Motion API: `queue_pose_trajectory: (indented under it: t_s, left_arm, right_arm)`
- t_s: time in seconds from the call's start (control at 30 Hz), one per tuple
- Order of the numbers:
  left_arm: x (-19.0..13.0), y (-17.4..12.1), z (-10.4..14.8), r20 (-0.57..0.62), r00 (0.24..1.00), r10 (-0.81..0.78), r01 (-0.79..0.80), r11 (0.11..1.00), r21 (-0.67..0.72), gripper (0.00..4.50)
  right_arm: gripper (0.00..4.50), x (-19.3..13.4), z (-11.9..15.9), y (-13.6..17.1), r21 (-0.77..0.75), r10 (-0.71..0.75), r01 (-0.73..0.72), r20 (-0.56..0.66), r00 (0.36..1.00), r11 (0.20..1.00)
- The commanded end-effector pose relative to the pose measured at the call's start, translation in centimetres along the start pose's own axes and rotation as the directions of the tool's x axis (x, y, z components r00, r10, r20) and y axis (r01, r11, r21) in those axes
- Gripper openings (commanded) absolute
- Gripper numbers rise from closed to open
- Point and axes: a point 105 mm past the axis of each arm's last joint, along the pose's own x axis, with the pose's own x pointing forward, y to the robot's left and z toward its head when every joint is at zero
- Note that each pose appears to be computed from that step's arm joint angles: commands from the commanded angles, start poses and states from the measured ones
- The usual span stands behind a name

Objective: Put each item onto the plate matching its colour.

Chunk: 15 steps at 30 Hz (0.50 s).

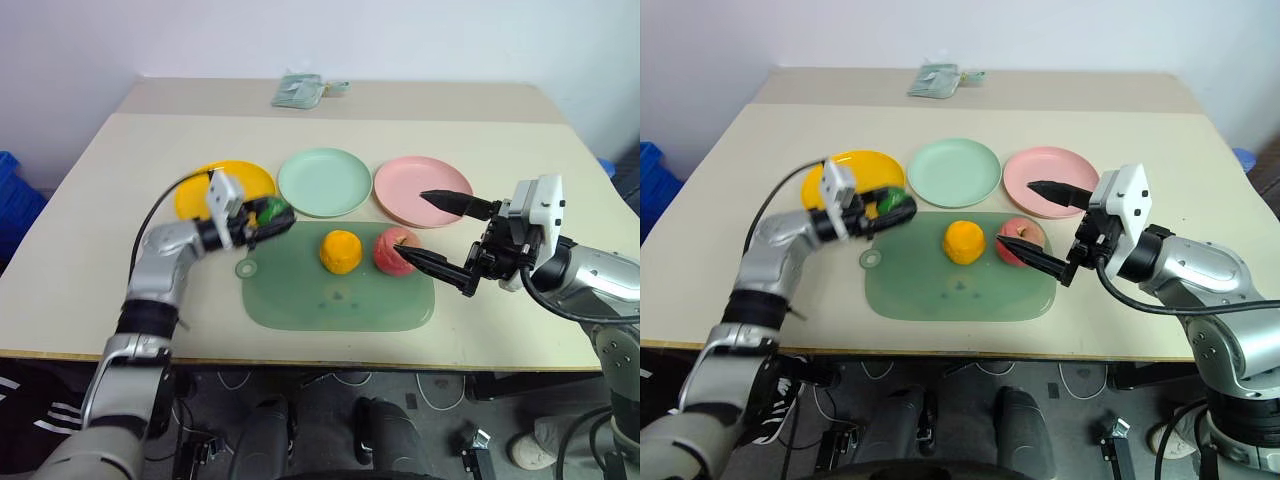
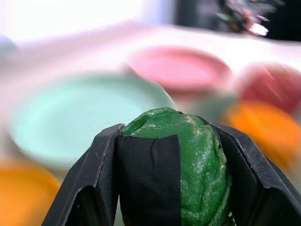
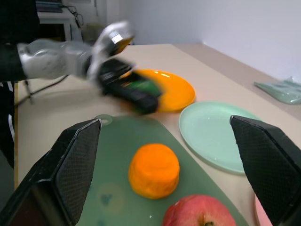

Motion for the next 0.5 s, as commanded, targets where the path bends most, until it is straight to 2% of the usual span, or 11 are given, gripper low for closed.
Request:
queue_pose_trajectory:
  t_s: [0.03,0.1,0.2,0.3,0.5]
  left_arm:
    - [2.7,2.6,1.8,0.056,0.976,0.212,-0.213,0.977,0.001,2.82]
    - [4.1,3.7,1.7,0.028,0.946,0.322,-0.323,0.946,0.026,2.82]
    - [5.7,3.7,1.4,0.014,0.926,0.376,-0.376,0.926,0.005,2.82]
    - [7.0,2.9,0.7,-0.015,0.923,0.386,-0.386,0.923,0.001,2.82]
    - [8.3,1.4,-0.7,-0.059,0.935,0.349,-0.354,0.929,-0.112,2.82]
  right_arm:
    - [4.5,0.2,1.0,-0.2,-0.05,0.001,0.0,0.03,1.0,0.999]
    - [4.5,0.2,1.2,-0.8,-0.069,-0.03,0.033,0.032,0.999,0.997]
    - [4.5,0.1,1.2,-3.2,-0.115,-0.168,0.171,0.035,0.985,0.979]
    - [4.5,0.0,1.0,-4.5,-0.15,-0.235,0.236,0.03,0.972,0.96]
    - [4.5,-0.5,0.5,-4.6,-0.164,-0.264,0.263,0.015,0.964,0.951]
